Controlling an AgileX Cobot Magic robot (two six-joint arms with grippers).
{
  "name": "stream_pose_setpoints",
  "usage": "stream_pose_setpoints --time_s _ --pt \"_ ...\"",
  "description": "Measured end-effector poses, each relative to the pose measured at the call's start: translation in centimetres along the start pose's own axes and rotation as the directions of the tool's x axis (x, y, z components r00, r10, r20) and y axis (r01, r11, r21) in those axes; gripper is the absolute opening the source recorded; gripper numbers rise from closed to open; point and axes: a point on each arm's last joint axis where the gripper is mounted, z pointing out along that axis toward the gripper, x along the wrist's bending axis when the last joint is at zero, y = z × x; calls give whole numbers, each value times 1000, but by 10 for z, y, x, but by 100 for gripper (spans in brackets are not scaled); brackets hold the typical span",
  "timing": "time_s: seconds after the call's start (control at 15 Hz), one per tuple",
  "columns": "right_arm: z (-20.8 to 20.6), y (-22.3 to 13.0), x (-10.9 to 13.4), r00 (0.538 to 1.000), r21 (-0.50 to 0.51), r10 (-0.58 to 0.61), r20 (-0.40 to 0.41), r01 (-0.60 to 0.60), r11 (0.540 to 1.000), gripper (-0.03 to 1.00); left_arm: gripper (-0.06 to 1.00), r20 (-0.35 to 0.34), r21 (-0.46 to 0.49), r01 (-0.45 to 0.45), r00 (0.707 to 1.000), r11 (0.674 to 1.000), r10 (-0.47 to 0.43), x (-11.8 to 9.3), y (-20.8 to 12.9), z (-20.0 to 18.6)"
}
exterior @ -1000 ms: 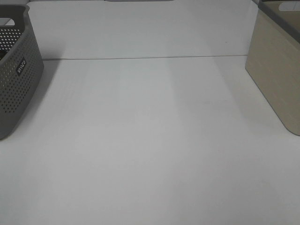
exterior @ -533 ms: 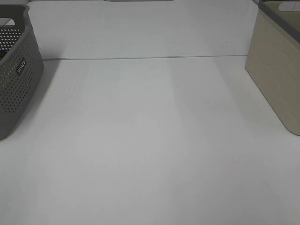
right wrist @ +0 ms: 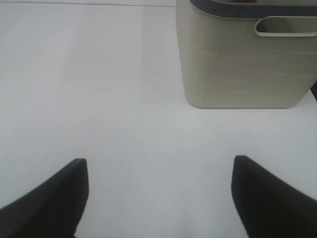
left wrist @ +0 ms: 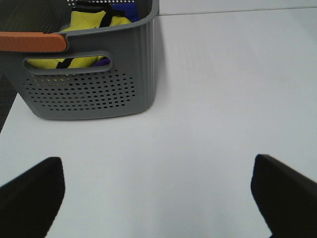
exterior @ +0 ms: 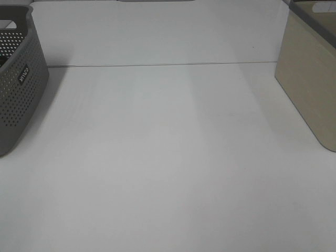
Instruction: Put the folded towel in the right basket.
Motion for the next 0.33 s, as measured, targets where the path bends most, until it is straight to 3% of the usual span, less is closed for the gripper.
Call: stream_pose_setpoints --time_s 0.33 --pt "0 0 0 1000 0 1 0 -1 1000 75 97 0 0 0 1000 1000 0 0 0 0"
